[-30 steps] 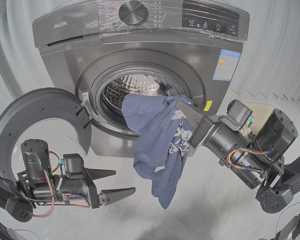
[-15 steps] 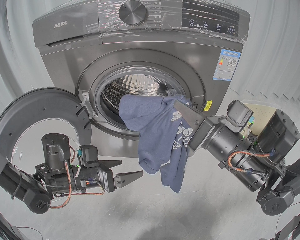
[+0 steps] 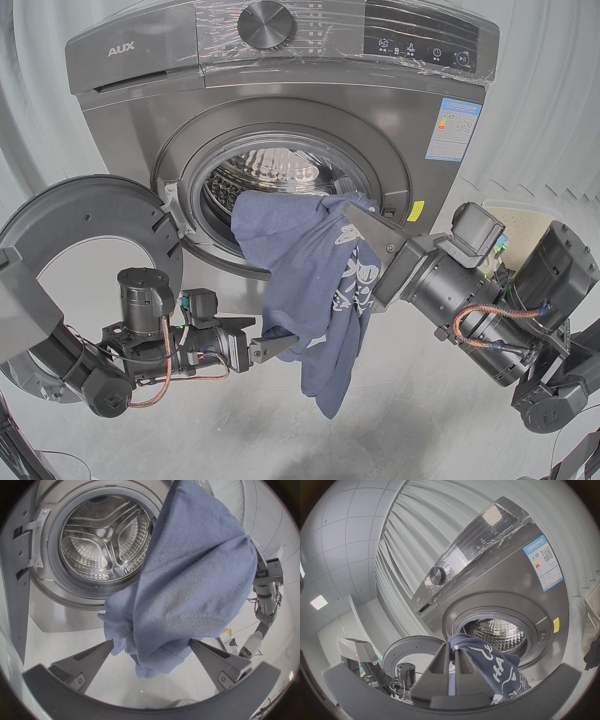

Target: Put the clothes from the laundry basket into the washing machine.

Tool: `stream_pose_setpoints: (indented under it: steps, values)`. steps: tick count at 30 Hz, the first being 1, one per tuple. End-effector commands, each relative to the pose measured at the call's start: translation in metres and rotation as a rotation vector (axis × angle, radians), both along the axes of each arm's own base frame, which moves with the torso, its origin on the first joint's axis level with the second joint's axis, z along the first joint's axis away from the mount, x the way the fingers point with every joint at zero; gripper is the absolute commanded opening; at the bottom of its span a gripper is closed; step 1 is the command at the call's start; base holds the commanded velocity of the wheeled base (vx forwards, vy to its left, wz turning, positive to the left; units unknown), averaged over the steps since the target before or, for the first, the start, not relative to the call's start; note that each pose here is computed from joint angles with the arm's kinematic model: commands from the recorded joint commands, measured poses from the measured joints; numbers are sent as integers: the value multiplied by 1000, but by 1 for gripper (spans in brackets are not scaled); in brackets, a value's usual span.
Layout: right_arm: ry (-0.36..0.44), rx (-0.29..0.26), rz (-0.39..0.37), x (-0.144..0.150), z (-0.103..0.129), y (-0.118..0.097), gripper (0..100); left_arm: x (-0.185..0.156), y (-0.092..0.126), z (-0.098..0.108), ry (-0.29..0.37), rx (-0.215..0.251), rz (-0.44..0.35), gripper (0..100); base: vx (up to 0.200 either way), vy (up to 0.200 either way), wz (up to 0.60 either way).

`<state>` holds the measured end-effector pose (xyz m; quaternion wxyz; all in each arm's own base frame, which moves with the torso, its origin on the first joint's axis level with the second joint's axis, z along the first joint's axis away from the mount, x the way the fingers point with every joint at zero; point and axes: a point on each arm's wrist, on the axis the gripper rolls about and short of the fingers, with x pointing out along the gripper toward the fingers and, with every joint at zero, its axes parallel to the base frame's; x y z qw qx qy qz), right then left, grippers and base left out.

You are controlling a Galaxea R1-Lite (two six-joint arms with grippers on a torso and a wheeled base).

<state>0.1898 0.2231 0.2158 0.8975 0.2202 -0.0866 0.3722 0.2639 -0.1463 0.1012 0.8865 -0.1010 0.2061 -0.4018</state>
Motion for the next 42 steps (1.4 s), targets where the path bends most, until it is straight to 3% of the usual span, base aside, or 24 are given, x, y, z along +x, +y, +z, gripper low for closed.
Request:
stream_pose_setpoints:
  steps: [1, 3, 10, 20, 32, 33, 42]
  values:
    - [0, 0, 1, 0, 0, 1, 0, 9, -6, -5, 13, -8, -6, 100, 0, 0, 0]
    - [3, -1, 2, 0, -1, 0, 0, 9, -8, -4, 26, -29, -4, 100, 0, 0, 0]
    - [5, -6, 6, -3, -4, 0, 0, 15, -13, -2, -20, -98, -3, 100, 0, 0, 0]
    - [6, -7, 6, -3, -4, 0, 0, 9, -24, -8, 5, -117, -30, 100, 0, 0, 0]
    - [6, -7, 6, -3, -5, -1, 0, 9, -31, -5, -40, -163, -43, 100, 0, 0, 0]
    - [6, -7, 6, -3, -5, -1, 0, 8, -32, -5, -39, -171, -45, 0, 0, 0, 0]
    - [8, -9, 4, -3, -6, -1, 0, -9, -34, 2, -41, -197, -75, 0, 0, 0, 0]
